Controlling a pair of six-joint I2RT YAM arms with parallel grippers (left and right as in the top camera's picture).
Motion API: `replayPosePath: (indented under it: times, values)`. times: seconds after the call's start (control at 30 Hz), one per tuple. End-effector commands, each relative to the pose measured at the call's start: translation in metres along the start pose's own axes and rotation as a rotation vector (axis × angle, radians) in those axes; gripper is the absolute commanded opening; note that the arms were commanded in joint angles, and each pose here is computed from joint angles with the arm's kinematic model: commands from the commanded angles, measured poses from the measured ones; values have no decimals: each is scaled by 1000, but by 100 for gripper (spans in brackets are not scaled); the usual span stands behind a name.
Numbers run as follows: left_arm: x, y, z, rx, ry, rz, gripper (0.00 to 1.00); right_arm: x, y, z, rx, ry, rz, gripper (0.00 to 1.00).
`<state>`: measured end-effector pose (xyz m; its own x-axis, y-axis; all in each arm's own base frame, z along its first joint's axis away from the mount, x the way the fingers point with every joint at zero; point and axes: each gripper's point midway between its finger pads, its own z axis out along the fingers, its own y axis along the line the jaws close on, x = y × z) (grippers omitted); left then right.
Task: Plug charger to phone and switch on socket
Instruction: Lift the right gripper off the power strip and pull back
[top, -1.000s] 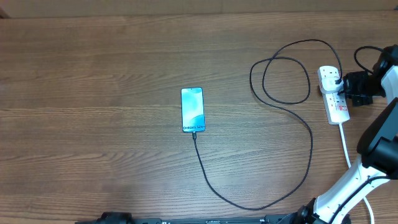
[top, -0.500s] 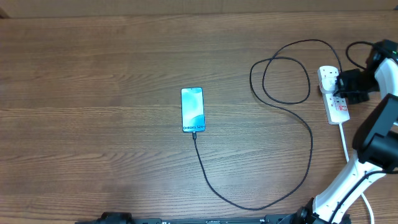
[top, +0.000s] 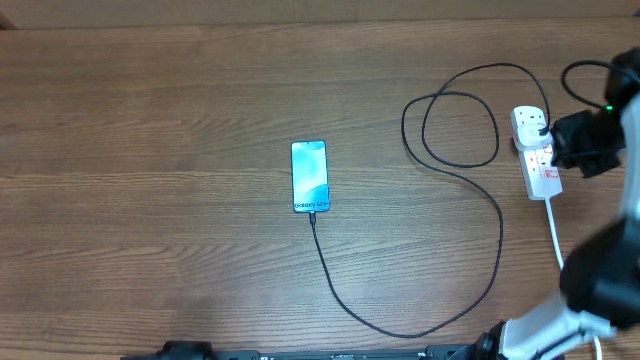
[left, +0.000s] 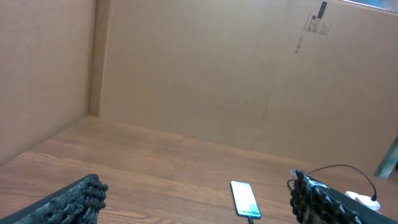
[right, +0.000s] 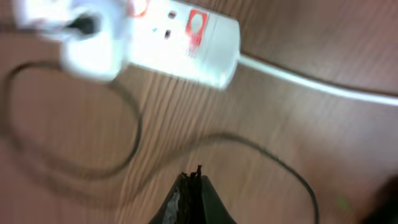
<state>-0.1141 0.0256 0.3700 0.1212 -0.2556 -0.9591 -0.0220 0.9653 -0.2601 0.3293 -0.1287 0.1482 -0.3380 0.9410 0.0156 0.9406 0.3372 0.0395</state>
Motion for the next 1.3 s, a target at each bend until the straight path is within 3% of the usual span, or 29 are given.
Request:
replayPosePath:
  times: [0.0,0.1,0.13,0.2,0.23,0.37,0.5,0.77,1.27]
  values:
    - [0,2,-3,-15,-17,11,100,39,-9,-69,-109,-86,-81,4]
    - [0,2,-3,-15,-17,11,100,77,-22,-100,-176,-70,-129,4]
    - [1,2,-3,-15,-17,12,100,90,-26,-108,-196,-56,-144,12]
    - [0,2,-3,-15,-17,11,100,108,-31,-120,-233,-45,-172,53]
    - [0,2,-3,-15,-17,11,100,113,-33,-125,-252,-52,-182,100]
    - [0,2,-3,-15,-17,11,100,121,-41,-142,-303,-102,-203,100]
    - [1,2,-3,-15,-17,12,100,105,-54,-144,-238,-207,-184,100]
    - [0,2,-3,-15,-17,12,100,100,-56,-143,-222,-231,-182,100]
    - [1,2,-3,-15,-17,12,100,130,-18,-154,-302,-368,-515,100]
